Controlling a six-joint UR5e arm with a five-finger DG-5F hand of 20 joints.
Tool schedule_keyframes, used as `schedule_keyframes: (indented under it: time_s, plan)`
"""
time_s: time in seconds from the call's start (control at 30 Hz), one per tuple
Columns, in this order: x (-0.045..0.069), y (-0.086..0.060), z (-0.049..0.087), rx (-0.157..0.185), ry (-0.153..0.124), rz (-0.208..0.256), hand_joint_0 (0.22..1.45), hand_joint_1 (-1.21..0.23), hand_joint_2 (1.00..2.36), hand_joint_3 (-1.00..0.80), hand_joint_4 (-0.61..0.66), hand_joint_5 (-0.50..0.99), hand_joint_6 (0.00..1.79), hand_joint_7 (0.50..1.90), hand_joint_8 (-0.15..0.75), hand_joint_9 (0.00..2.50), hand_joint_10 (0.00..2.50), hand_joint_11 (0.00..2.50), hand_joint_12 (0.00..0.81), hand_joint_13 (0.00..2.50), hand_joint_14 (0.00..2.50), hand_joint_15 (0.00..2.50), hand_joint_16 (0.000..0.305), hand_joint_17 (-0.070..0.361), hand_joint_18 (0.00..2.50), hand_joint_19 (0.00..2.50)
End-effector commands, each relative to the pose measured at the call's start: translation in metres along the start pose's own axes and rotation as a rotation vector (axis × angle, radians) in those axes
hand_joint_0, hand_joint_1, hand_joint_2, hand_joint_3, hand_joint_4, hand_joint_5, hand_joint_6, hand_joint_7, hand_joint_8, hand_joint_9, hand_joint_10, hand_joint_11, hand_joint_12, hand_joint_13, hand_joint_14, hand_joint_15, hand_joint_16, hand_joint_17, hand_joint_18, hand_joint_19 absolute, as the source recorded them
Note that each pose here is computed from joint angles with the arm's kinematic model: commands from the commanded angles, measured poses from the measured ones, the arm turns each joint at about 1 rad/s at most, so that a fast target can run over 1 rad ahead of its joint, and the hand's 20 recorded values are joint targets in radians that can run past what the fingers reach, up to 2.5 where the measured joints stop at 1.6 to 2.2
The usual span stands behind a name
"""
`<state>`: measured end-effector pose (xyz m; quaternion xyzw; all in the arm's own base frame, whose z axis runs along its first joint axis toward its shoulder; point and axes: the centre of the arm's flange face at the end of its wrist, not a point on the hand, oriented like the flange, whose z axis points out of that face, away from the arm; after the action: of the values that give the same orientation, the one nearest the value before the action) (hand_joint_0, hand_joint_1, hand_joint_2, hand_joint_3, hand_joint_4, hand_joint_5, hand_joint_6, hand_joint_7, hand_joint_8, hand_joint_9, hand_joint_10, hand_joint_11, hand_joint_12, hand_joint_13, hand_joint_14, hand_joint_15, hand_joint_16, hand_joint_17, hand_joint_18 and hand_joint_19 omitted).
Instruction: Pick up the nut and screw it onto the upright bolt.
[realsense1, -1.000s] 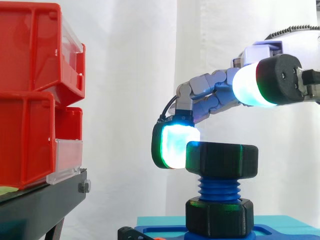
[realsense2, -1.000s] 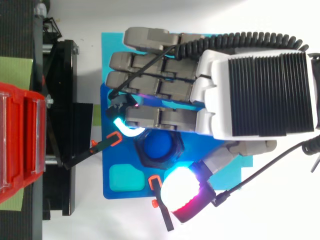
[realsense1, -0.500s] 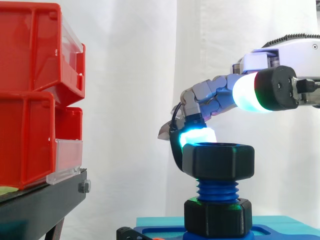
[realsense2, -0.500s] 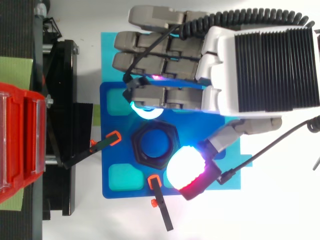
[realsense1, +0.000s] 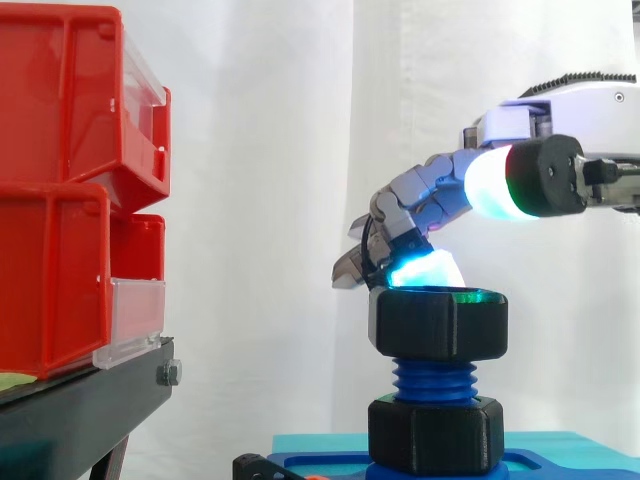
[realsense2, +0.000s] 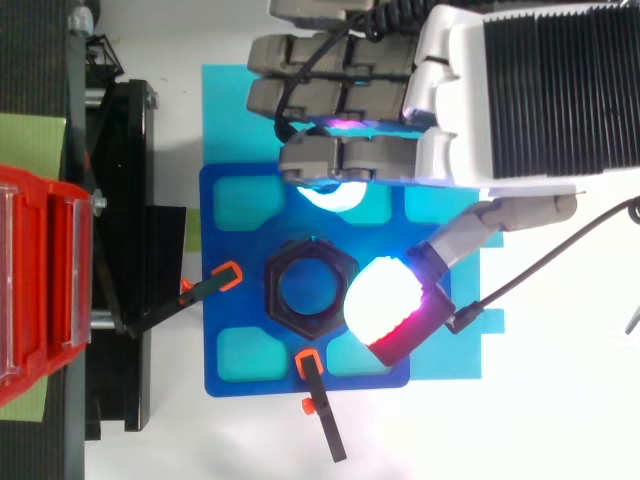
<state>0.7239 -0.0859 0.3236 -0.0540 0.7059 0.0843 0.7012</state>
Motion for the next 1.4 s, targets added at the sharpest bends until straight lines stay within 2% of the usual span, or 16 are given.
schedule_keyframes:
  time_s: [0.0, 0.07, 0.17, 0.27, 0.37, 0.4, 0.47, 0.5, 0.53, 0.63, 0.73, 0.83, 1.0, 1.37]
  plan:
    - [-0.007, -0.004, 0.001, -0.002, -0.005, -0.001, 0.53, -0.12, 1.0, -0.5, 0.26, -0.06, 0.5, 1.34, 0.302, 0.65, 0.0, 0.0, 0.259, 0.52, 0.0, 0.0, 0.028, 0.062, 0.3, 0.0]
    - [-0.018, -0.006, 0.002, -0.002, -0.01, -0.003, 0.53, -0.12, 1.0, -0.5, 0.27, -0.08, 0.5, 1.26, 0.295, 0.63, 0.0, 0.0, 0.267, 0.48, 0.0, 0.0, 0.028, 0.063, 0.28, 0.0]
    - [-0.031, -0.008, 0.004, -0.004, -0.014, -0.007, 0.52, -0.12, 1.0, -0.5, 0.3, -0.12, 0.5, 1.0, 0.283, 0.57, 0.0, 0.0, 0.277, 0.45, 0.0, 0.0, 0.03, 0.067, 0.23, 0.0]
    - [-0.041, -0.009, 0.006, -0.006, -0.029, -0.022, 0.52, -0.11, 1.0, -0.5, 0.27, -0.14, 0.5, 0.92, 0.279, 0.55, 0.0, 0.0, 0.281, 0.43, 0.0, 0.0, 0.03, 0.068, 0.21, 0.0]
    - [-0.04, -0.006, 0.009, -0.011, -0.04, -0.025, 0.52, -0.11, 1.0, -0.5, 0.24, -0.15, 0.5, 0.79, 0.271, 0.52, 0.0, 0.0, 0.29, 0.41, 0.0, 0.0, 0.032, 0.072, 0.18, 0.0]
    - [-0.03, -0.004, 0.015, -0.016, -0.041, -0.021, 0.51, -0.1, 1.0, -0.5, 0.24, -0.16, 0.5, 0.77, 0.27, 0.51, 0.0, 0.0, 0.292, 0.4, 0.0, 0.0, 0.032, 0.073, 0.18, 0.0]
    - [-0.03, -0.002, 0.017, -0.019, -0.05, -0.018, 0.51, -0.1, 1.0, -0.5, 0.23, -0.16, 0.5, 0.72, 0.265, 0.5, 0.0, 0.0, 0.295, 0.4, 0.0, 0.0, 0.033, 0.074, 0.17, 0.0]
    - [-0.022, 0.0, 0.021, -0.023, -0.051, -0.007, 0.51, -0.1, 1.0, -0.5, 0.22, -0.16, 0.5, 0.71, 0.261, 0.49, 0.0, 0.0, 0.296, 0.39, 0.0, 0.0, 0.033, 0.074, 0.16, 0.0]
    - [-0.02, 0.0, 0.023, -0.023, -0.053, -0.001, 0.51, -0.1, 1.0, -0.5, 0.23, -0.16, 0.5, 0.69, 0.258, 0.48, 0.0, 0.0, 0.298, 0.38, 0.0, 0.0, 0.033, 0.075, 0.15, 0.0]
    - [-0.015, 0.012, 0.028, -0.038, -0.052, 0.035, 0.51, -0.09, 1.0, -0.5, 0.23, -0.17, 0.5, 0.68, 0.253, 0.47, 0.0, 0.0, 0.303, 0.36, 0.0, 0.0, 0.034, 0.077, 0.14, 0.0]
    - [-0.013, 0.018, 0.03, -0.045, -0.048, 0.043, 0.51, -0.09, 1.0, -0.5, 0.22, -0.17, 0.5, 0.67, 0.254, 0.47, 0.0, 0.0, 0.306, 0.36, 0.0, 0.0, 0.035, 0.078, 0.13, 0.0]
    - [-0.011, 0.025, 0.031, -0.053, -0.035, 0.044, 0.51, -0.09, 1.0, -0.5, 0.23, -0.16, 0.5, 0.69, 0.254, 0.46, 0.0, 0.0, 0.307, 0.35, 0.0, 0.0, 0.035, 0.079, 0.12, 0.0]
    - [-0.007, 0.037, 0.03, -0.071, 0.004, 0.046, 0.51, -0.08, 1.0, -0.5, 0.24, -0.15, 0.5, 0.79, 0.259, 0.46, 0.0, 0.0, 0.309, 0.35, 0.0, 0.0, 0.035, 0.079, 0.12, 0.0]
    - [-0.004, 0.037, 0.027, -0.075, 0.033, 0.047, 0.52, -0.08, 1.0, -0.5, 0.29, -0.11, 0.5, 0.99, 0.273, 0.47, 0.0, 0.0, 0.305, 0.35, 0.0, 0.0, 0.034, 0.076, 0.12, 0.0]
